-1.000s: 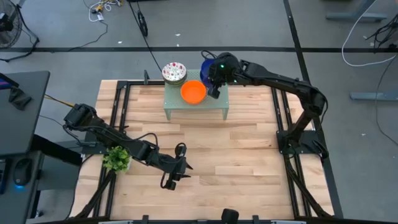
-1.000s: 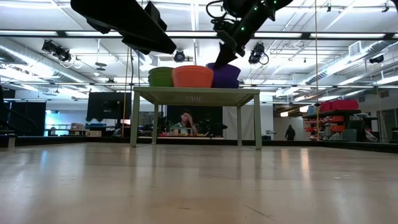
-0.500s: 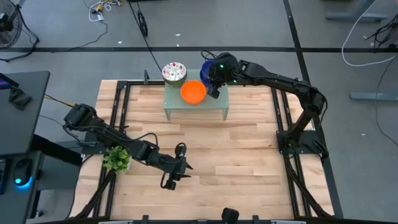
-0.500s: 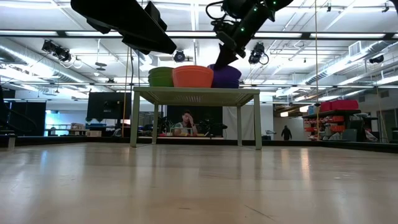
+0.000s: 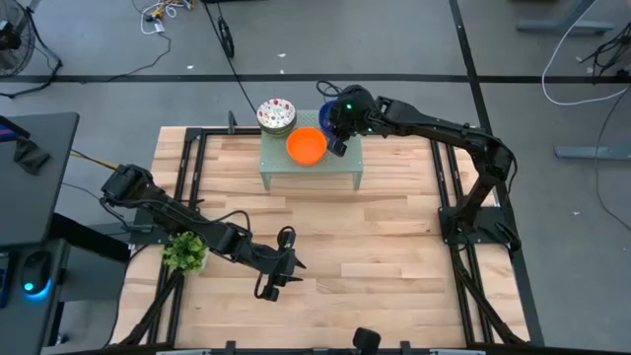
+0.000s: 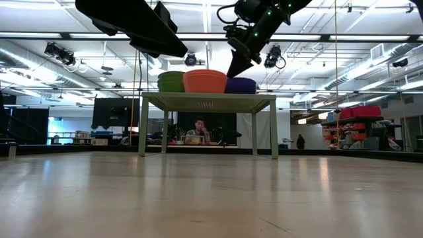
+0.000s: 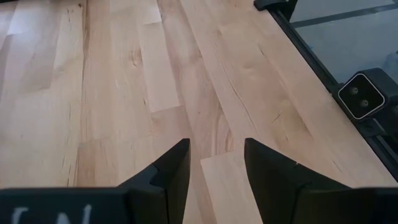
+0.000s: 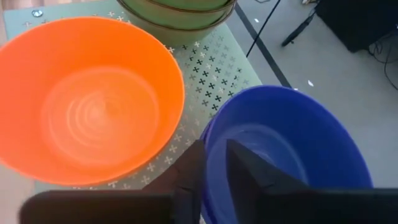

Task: Pick & Place Mini bowls
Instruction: Stack the blue bowl on the blue bowls on the shelf, then return to Home Position

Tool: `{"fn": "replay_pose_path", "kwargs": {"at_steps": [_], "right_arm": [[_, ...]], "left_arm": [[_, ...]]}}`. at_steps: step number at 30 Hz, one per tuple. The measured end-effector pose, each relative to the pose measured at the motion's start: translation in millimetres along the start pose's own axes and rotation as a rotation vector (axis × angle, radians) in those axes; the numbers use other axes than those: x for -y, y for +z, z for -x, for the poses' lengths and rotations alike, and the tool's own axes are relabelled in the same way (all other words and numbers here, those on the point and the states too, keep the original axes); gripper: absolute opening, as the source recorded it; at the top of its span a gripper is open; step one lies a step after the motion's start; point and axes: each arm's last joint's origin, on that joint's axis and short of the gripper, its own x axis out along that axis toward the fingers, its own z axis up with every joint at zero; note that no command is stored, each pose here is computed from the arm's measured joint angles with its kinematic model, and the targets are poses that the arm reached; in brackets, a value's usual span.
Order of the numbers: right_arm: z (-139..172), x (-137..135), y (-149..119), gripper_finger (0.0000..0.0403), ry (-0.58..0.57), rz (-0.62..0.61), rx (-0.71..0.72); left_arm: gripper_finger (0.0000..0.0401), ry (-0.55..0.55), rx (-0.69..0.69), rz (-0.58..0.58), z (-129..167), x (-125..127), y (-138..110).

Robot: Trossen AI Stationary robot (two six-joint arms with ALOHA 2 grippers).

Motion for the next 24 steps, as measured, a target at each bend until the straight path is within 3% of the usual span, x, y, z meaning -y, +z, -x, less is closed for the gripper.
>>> {"fn": "replay_pose_path", "kwargs": {"at_steps": [5, 8, 15, 19, 24], "right_arm": [[6.2, 0.6, 0.8, 0.0131, -0.001, 0.006, 0.007], [29.2, 1.7, 2.2, 0.016, 0.031, 0.018, 0.032], [96.2, -19.5, -17.5, 0.0182, 0.279, -0.01, -0.077], [124.0, -48.8, -45.2, 0.0178, 0.4, 0.036, -0.088], [147.4, -78.9, -104.6, 0.0167, 0.519, 0.082, -0.033]], "left_arm": [[0.0156, 0.0, 0.0, 0.0, 0.0, 0.0, 0.0], [0.0156, 0.0, -0.001, 0.0, 0.0, 0.0, -0.1], [0.0156, 0.001, -0.007, 0.026, 0.0, -0.1, -0.7], [0.0156, -0.004, -0.007, 0.047, 0.3, 1.8, -0.9], [0.0156, -0.016, -0.007, 0.043, 1.2, 6.7, -1.4]]}}
